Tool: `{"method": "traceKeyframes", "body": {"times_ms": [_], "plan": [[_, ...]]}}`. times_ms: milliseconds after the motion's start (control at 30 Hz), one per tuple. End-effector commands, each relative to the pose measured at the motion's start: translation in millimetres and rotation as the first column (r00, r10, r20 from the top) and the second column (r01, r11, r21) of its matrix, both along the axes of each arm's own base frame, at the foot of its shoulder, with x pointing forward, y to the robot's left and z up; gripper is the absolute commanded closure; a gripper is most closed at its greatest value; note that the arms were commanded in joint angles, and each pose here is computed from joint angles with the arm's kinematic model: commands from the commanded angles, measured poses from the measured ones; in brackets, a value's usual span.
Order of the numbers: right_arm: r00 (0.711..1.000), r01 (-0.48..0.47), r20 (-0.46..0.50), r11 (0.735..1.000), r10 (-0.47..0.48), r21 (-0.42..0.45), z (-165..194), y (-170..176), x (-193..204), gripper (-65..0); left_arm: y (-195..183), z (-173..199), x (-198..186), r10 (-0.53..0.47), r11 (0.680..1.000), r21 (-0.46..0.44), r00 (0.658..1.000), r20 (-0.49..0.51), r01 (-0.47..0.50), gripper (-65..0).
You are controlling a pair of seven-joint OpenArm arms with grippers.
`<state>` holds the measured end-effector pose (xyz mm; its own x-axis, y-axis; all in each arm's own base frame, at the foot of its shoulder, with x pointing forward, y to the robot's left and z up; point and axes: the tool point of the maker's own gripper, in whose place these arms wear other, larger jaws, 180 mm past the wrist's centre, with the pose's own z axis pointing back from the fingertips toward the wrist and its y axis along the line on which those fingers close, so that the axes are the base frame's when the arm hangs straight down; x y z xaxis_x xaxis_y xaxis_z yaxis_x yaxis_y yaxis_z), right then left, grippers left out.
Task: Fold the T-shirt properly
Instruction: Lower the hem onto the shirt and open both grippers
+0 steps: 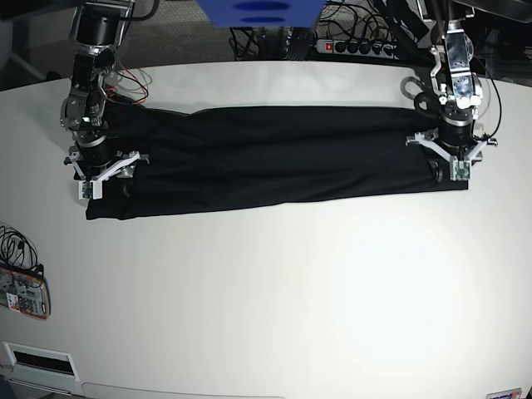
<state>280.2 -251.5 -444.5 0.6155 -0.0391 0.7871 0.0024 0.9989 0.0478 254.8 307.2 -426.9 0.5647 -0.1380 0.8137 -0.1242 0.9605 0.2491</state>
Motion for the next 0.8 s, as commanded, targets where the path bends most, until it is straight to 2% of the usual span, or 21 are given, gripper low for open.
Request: {"method": "traceKeyframes", "body": {"times_ms": [0, 167, 333, 500, 600, 700, 767], "plan": [[0.986, 0.004, -0.167, 1.0, -0.009, -0.031, -28, -6, -27, -34.7, 16, -2, 4, 0.038, 0.998, 0.042, 0.999, -0.035, -0.037, -26.1], [0.99, -0.006, -0.144, 0.999, 0.001, -0.035, -20, -3, -21, -34.7, 24, 14, 27, 0.039, 0.998, 0.051, 0.999, 0.017, -0.04, -26.1], [0.999, -0.044, -0.032, 0.997, 0.042, -0.068, 19, 6, 1, -34.7, 16, 50, 45, 0.006, 0.997, 0.075, 0.994, 0.112, -0.014, -26.1], [0.985, -0.15, 0.07, 0.985, 0.156, -0.089, 55, 44, 22, -34.9, 7, 95, 59, -0.036, 0.994, 0.113, 0.975, 0.22, 0.011, -26.1], [0.964, -0.197, 0.158, 0.974, 0.213, -0.111, 89, 65, 33, -34.9, 1, 117, 61, -0.061, 0.99, 0.135, 0.962, 0.267, 0.026, -26.3], [0.916, -0.24, 0.291, 0.958, 0.276, -0.155, 143, 88, 43, -34.8, -8, 135, 53, -0.092, 0.988, 0.148, 0.95, 0.297, 0.049, -26.5], [0.877, -0.266, 0.363, 0.947, 0.315, -0.178, 173, 104, 44, -34.8, -13, 140, 46, -0.09, 0.992, 0.113, 0.947, 0.307, 0.058, -26.6]]}}
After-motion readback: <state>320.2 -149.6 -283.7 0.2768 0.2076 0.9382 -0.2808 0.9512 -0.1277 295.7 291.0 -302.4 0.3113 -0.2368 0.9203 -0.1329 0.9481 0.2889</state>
